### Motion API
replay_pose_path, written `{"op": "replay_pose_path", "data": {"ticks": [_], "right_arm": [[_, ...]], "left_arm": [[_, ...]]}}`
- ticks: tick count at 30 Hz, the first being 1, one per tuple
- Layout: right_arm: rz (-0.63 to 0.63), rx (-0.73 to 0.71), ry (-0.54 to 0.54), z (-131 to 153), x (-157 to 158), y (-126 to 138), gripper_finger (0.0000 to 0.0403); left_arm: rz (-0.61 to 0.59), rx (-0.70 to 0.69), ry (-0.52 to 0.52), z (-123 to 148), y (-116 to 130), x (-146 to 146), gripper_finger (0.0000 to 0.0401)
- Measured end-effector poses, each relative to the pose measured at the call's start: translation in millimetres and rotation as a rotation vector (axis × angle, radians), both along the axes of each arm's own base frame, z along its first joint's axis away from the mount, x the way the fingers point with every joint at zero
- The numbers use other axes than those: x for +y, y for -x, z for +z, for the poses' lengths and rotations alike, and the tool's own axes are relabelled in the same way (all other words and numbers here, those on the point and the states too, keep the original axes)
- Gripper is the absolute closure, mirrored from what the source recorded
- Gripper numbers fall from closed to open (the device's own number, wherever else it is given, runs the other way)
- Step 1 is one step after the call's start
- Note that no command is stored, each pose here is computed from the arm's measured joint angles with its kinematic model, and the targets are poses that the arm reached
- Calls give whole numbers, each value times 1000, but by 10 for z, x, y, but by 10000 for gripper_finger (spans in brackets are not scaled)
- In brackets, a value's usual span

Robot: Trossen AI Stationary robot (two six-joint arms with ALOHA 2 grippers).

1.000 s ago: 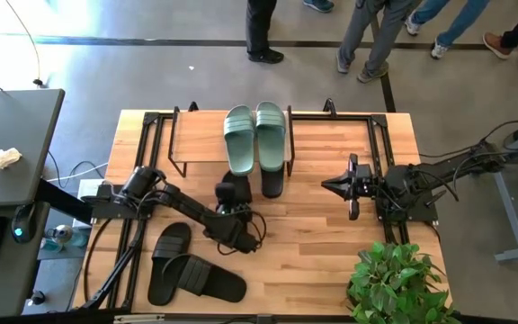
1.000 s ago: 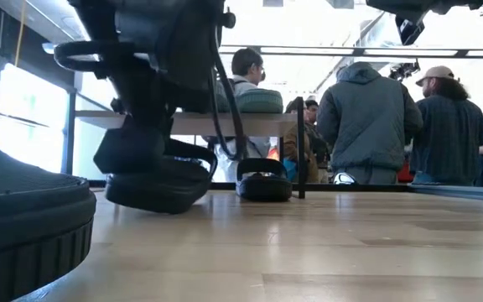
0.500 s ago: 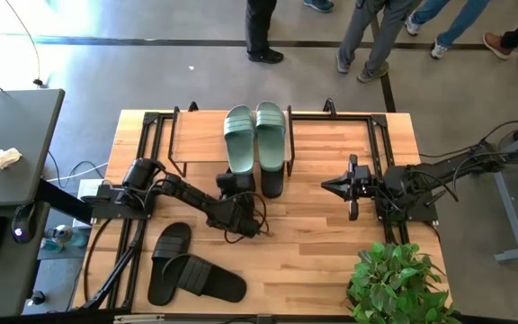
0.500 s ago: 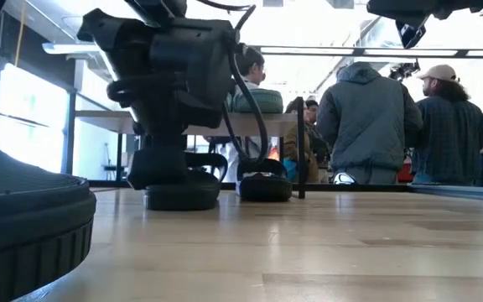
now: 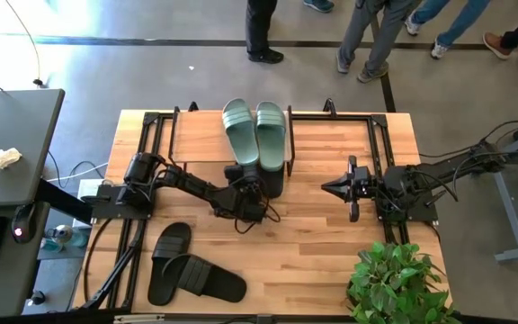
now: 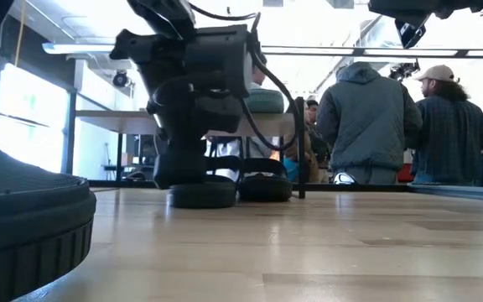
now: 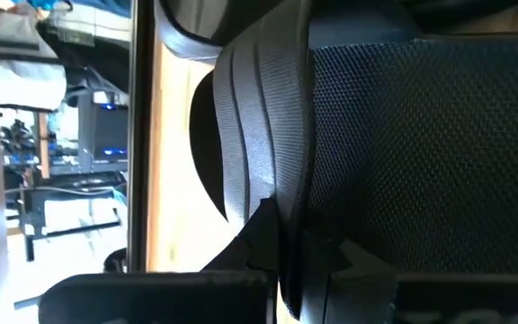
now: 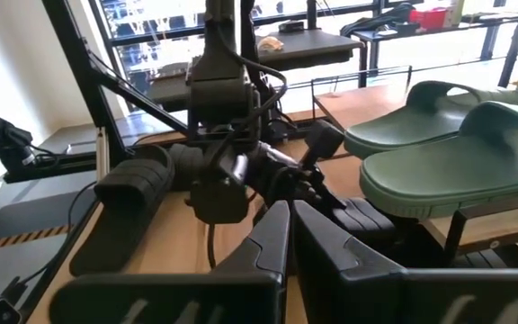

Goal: Pick and place slides into the shelf
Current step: Put the black slide under the shelf

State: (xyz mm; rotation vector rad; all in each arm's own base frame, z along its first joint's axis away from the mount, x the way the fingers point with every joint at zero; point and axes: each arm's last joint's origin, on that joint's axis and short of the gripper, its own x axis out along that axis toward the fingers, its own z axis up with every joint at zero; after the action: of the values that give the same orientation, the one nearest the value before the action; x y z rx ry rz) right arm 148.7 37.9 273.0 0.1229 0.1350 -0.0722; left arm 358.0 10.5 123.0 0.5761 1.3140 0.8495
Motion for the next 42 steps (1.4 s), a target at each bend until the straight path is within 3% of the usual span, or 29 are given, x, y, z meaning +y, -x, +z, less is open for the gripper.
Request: {"op": "replay_pose_path", "data": {"ticks": [12,24,35,42], "right_arm": [[7,1,-1,0,2,0,394],[25,1,-8,-1,7,0,394],[52,4,-15,-2,15,0,394],[55,3,-47,-2,16,3,394]], "left_arm": [[-7,-12,-13,9,5,-54,395],[-25,-16,16,42,18,-139,316],[-107,-52,55,368,84,-455,238],[-205,-54,147,685,139,-764,224]]}}
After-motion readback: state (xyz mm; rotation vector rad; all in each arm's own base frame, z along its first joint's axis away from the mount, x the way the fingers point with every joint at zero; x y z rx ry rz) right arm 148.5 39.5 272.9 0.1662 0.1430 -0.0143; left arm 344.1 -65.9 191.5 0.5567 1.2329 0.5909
